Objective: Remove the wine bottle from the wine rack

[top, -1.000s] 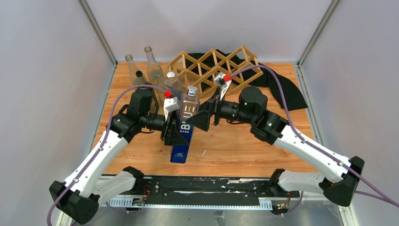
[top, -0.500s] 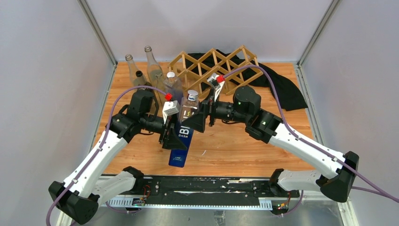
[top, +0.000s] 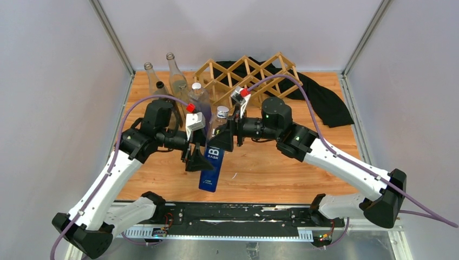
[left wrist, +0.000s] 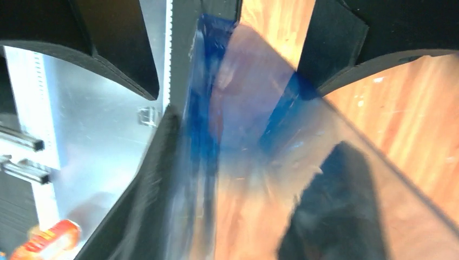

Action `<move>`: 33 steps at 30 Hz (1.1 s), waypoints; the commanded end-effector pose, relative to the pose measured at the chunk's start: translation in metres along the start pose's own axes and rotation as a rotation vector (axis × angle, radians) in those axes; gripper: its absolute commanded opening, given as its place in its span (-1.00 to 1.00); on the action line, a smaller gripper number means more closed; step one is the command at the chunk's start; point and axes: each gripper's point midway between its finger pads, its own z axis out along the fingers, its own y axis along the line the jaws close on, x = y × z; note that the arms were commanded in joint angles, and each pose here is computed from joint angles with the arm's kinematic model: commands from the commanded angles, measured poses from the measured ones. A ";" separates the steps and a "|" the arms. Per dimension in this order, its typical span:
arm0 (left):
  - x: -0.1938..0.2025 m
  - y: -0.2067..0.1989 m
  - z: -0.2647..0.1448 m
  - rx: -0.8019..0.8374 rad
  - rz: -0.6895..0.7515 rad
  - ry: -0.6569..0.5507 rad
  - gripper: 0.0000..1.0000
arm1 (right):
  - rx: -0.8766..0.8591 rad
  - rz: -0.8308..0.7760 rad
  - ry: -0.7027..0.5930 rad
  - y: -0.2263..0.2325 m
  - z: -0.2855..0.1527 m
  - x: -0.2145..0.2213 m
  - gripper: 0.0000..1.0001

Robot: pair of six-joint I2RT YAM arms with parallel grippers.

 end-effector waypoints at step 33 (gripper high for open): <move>0.063 0.210 -0.195 -1.322 -0.161 -0.192 1.00 | 0.762 -0.325 -0.286 -0.235 0.022 -0.098 -1.00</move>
